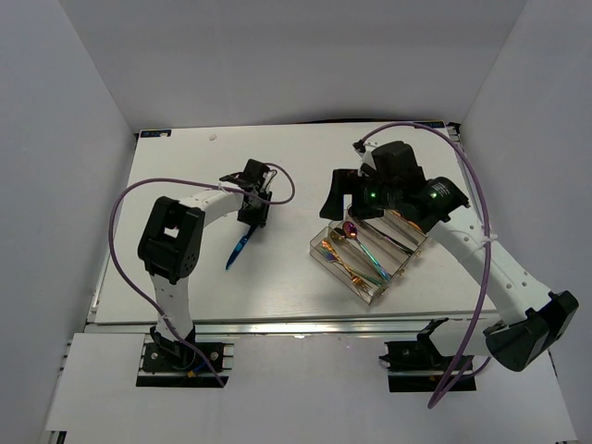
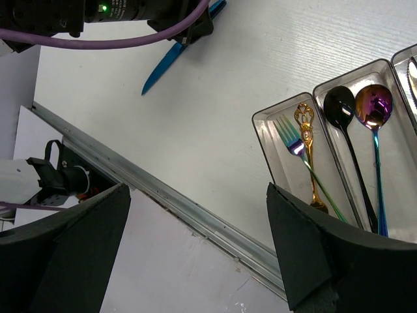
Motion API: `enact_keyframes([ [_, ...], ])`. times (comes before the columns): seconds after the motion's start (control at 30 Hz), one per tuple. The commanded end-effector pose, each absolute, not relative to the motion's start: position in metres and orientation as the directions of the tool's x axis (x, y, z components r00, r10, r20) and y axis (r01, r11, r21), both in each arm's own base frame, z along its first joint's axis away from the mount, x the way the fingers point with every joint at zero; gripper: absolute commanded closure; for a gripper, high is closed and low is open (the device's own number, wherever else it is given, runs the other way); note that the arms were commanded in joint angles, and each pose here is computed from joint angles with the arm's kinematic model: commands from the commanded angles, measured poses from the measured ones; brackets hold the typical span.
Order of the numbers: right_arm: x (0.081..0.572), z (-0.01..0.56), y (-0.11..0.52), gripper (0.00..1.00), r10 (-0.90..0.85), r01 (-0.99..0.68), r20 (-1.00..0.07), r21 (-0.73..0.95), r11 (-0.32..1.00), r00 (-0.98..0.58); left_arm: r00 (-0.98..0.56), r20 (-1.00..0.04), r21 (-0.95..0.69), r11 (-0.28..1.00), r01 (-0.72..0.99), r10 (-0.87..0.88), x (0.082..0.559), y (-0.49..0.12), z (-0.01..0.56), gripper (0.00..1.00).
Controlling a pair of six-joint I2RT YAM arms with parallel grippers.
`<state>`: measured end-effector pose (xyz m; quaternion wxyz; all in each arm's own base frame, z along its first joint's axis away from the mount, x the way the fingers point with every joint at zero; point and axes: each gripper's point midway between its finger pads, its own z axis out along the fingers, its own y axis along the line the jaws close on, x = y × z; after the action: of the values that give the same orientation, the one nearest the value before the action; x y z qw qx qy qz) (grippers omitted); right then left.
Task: Sort the eating utensils into containers
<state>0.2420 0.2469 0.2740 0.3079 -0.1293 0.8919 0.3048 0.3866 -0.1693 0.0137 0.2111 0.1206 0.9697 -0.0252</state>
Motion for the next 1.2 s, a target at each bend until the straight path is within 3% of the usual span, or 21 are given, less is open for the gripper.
enact_keyframes([
  [0.0,0.236,0.285,0.242,0.11,-0.047,-0.444,-0.648,0.465,0.766,-0.76,-0.92,-0.298,-0.003,0.964,0.266,0.253,0.358,-0.164,-0.015,0.56],
  [0.03,0.237,0.285,0.243,0.11,-0.044,-0.443,-0.649,0.468,0.765,-0.76,-0.924,-0.284,-0.001,0.963,0.268,0.257,0.355,-0.162,-0.017,0.59],
  [0.13,0.236,0.29,0.243,0.11,-0.034,-0.444,-0.65,0.478,0.758,-0.759,-0.937,-0.226,0.014,0.963,0.27,0.266,0.344,-0.156,-0.027,0.83],
  [0.27,0.235,0.295,0.242,0.11,-0.022,-0.449,-0.659,0.487,0.749,-0.752,-0.945,-0.195,0.018,0.965,0.263,0.262,0.333,-0.153,-0.033,1.0],
  [0.83,0.229,0.264,0.254,0.11,0.004,-0.44,-0.607,0.579,0.687,-0.794,-0.952,-0.303,-0.019,0.998,0.06,0.051,0.338,-0.17,0.028,1.0],
  [0.97,0.21,0.258,0.274,0.11,-0.055,-0.538,-0.615,0.638,0.551,-0.786,-0.954,-0.301,-0.051,0.999,0.008,-0.008,0.333,-0.175,0.035,1.0],
  [1.17,0.198,0.226,0.285,0.11,-0.053,-0.521,-0.576,0.692,0.5,-0.816,-0.948,-0.313,-0.078,0.996,-0.034,-0.057,0.33,-0.182,0.043,1.0],
])
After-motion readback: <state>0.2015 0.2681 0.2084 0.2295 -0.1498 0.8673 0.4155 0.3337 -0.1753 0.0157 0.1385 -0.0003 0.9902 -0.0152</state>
